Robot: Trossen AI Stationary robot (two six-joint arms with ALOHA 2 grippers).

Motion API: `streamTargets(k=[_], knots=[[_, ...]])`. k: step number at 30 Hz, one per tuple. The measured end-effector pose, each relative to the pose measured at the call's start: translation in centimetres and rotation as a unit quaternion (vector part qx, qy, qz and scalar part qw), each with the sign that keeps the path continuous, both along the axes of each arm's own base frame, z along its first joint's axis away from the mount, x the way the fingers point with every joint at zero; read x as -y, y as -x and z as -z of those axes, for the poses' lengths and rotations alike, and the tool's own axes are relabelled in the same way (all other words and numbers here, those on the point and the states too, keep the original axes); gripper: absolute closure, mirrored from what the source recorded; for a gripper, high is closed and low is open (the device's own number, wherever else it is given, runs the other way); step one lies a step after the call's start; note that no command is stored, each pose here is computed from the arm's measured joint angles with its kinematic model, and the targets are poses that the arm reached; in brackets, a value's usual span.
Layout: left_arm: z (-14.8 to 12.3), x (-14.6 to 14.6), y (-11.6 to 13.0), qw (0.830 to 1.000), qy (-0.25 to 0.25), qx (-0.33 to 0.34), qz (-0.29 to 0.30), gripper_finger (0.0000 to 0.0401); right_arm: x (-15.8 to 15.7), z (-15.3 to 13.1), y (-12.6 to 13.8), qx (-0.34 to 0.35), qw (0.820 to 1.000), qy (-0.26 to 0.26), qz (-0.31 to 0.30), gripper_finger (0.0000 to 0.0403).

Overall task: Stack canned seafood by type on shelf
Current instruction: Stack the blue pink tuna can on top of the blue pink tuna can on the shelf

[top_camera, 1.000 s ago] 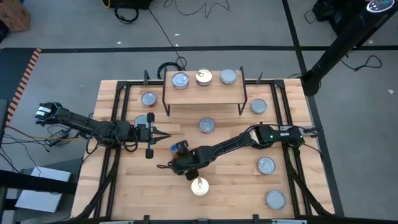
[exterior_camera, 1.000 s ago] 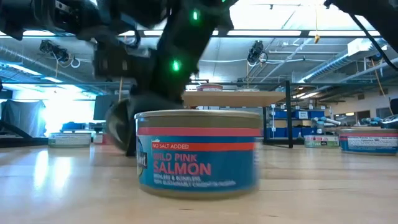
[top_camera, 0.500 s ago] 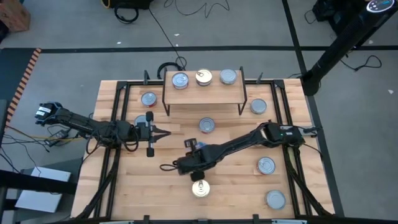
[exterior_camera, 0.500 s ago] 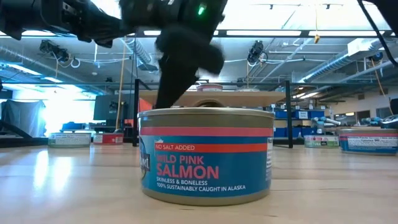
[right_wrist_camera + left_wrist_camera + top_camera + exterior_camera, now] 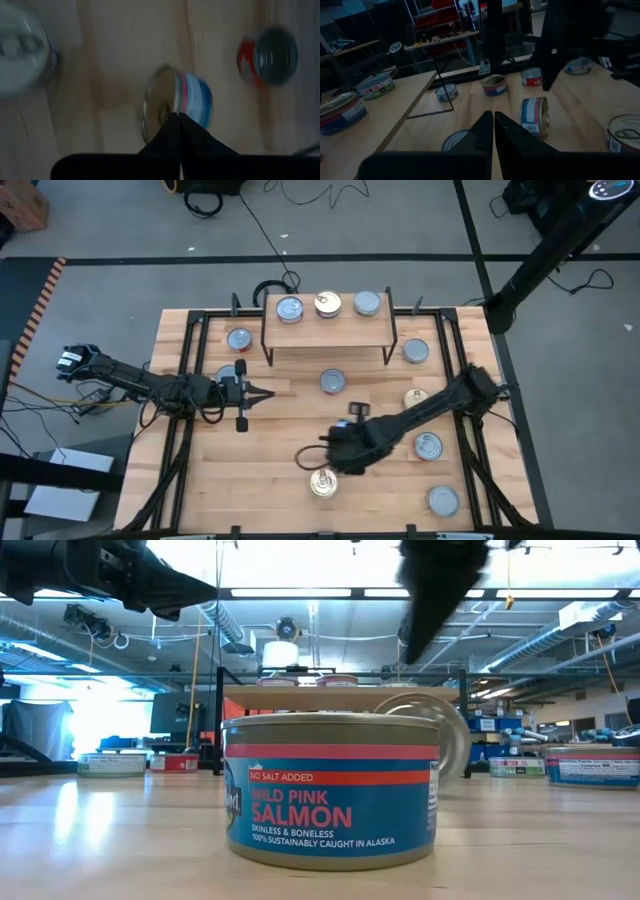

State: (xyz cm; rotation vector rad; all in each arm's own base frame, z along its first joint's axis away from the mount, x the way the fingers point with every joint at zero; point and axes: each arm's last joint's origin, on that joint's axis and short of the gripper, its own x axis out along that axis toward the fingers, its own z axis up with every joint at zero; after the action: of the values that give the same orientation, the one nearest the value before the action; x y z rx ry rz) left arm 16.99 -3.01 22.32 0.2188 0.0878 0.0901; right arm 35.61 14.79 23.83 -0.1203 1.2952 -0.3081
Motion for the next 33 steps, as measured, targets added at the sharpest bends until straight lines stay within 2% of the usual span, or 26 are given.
streamTargets(k=[4,8,15,20,23,26,29,33], knots=[[0.0,0.0,0.0,1.0,0.0,-0.001,-0.001,0.0382,0.1,0.7,3.5,-0.031,0.999,-0.03,0.019,0.0402],[0.0,0.0,0.0,1.0,0.001,0.0,-0.001,0.0382,0.7,3.6,5.9,-0.074,0.996,-0.038,0.026,0.0402],[0.0,0.0,0.0,1.0,0.003,0.001,-0.005,0.0382,1.0,7.2,6.5,-0.025,0.997,-0.068,0.014,0.0403],[-0.1,-0.1,0.0,1.0,0.016,0.006,-0.015,0.0382,0.2,6.9,4.8,0.06,0.991,-0.122,0.015,0.0403],[0.0,-0.1,0.0,1.0,0.023,0.005,-0.015,0.0382,-0.5,6.3,3.5,0.136,0.978,-0.159,0.008,0.0402],[0.1,-0.1,0.0,1.0,0.022,-0.004,-0.016,0.0382,-0.5,5.6,2.4,0.189,0.966,-0.174,0.009,0.0401],[0.3,-0.1,0.0,0.999,0.036,-0.011,-0.017,0.0382,-0.4,4.4,1.9,0.185,0.968,-0.167,0.009,0.0395],[0.3,-0.1,0.0,0.997,0.07,-0.004,-0.02,0.0382,0.0,2.3,2.7,0.099,0.986,-0.127,0.03,0.039]])
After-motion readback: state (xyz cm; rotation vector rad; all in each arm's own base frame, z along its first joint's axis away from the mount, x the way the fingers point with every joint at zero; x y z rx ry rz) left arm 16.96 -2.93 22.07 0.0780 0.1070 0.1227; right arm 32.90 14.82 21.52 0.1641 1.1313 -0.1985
